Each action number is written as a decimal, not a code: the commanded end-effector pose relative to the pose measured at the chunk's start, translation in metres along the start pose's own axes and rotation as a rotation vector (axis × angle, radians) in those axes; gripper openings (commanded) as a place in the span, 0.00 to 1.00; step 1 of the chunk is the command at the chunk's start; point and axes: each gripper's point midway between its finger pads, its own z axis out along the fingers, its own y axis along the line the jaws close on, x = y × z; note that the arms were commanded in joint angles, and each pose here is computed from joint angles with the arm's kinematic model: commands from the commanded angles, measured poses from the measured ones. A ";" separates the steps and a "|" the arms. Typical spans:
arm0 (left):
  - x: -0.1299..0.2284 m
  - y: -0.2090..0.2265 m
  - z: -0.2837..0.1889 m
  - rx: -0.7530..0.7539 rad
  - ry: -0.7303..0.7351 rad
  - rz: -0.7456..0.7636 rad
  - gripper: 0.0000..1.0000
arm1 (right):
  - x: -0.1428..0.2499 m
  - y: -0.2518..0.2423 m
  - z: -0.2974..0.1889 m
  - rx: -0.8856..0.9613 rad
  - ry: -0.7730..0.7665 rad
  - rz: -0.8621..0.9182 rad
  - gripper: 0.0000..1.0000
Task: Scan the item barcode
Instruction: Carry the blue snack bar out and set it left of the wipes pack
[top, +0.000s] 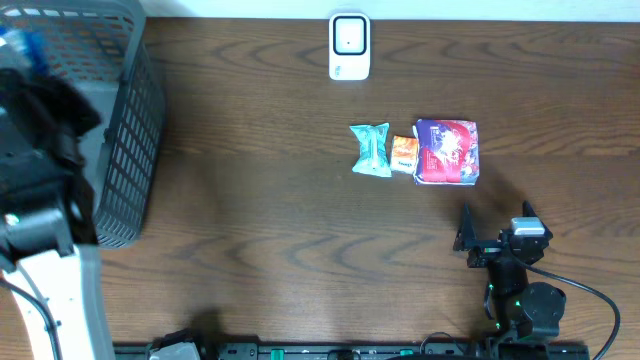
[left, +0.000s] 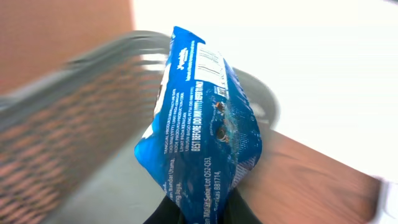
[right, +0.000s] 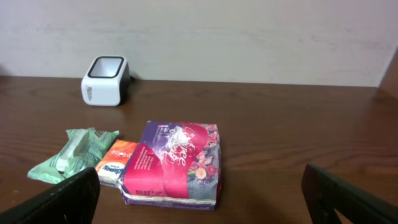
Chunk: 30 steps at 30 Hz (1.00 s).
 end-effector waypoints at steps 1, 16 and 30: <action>0.002 -0.072 -0.029 0.298 0.005 0.026 0.08 | 0.001 -0.001 0.000 0.002 0.000 0.014 0.99; 0.198 -0.257 -0.004 0.745 0.535 0.332 0.07 | 0.001 -0.001 0.000 0.003 0.000 0.015 0.99; 0.318 -0.266 0.085 0.439 0.796 0.069 0.07 | 0.001 -0.001 0.000 0.003 0.000 0.014 0.99</action>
